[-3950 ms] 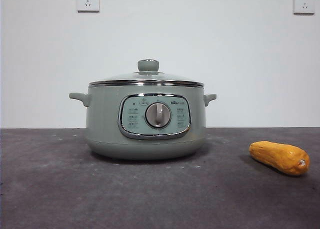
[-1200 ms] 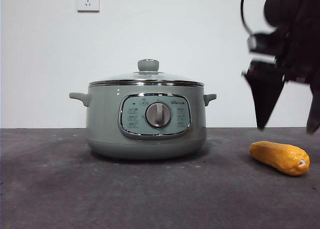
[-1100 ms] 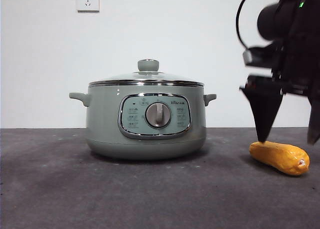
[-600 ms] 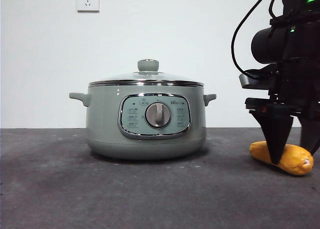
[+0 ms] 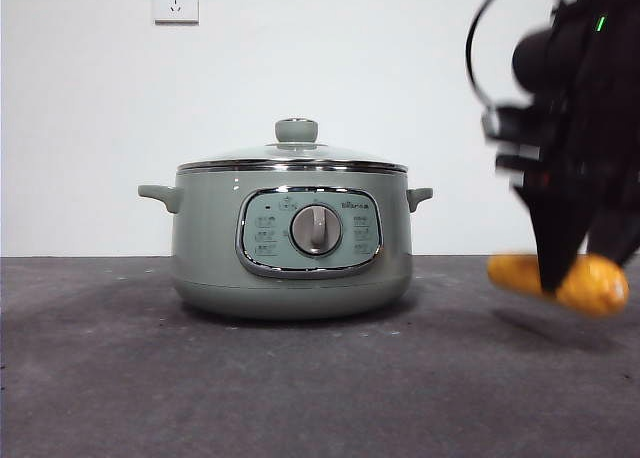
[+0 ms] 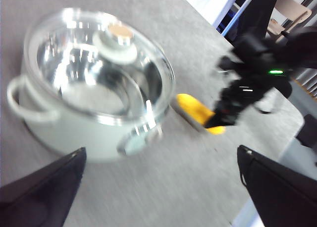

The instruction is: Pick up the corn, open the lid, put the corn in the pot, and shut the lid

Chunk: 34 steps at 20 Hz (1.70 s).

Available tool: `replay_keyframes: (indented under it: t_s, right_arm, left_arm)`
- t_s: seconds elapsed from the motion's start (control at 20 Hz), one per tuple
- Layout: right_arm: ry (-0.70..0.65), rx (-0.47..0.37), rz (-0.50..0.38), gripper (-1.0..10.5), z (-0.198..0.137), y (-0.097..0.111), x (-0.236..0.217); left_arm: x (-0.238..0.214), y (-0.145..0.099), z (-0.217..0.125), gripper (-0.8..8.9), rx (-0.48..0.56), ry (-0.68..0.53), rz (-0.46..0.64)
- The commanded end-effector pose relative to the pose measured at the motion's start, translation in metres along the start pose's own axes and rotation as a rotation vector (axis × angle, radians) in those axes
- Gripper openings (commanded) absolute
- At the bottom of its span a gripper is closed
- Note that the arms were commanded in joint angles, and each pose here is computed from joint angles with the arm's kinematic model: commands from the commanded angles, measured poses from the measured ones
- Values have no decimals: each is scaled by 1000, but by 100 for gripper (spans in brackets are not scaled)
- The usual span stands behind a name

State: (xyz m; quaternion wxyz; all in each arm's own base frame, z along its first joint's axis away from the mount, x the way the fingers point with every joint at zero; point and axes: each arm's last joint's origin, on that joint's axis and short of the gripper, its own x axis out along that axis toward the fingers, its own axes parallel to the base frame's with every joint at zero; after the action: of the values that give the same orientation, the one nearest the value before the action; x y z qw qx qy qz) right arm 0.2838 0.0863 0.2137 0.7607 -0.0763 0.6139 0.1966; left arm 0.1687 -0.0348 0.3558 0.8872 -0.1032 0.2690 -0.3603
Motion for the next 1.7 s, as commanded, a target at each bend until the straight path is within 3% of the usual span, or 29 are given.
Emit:
replay_keyframes:
  t_s: [0.05,0.4,0.65,0.9,1.1,1.65,1.7]
  right_arm:
    - [-120,-29,20,-16,-10,8,-40]
    - [-542,-43,-8,-16,-69,30,-149]
    - [-707,-30,-5,-16,-112,40,-186]
    - [-709,-28,-4,-16,-133,43,-193]
    - [-678,-22,-2,-16,-136,43,-192]
    - [-672,-21,-2,-16,-137,43,-191]
    - [-672,-21,-2,-16,-137,43,-191]
  left_arm:
    - [14,0,18,664,35,7,3]
    - [96,-12,83,659,220,88,71]
    - [160,-16,103,659,322,144,137]
    - [211,-8,91,659,404,208,216]
    - [236,5,81,659,401,237,243]
    - [257,15,70,650,359,263,237]
    - [257,15,70,583,358,261,237]
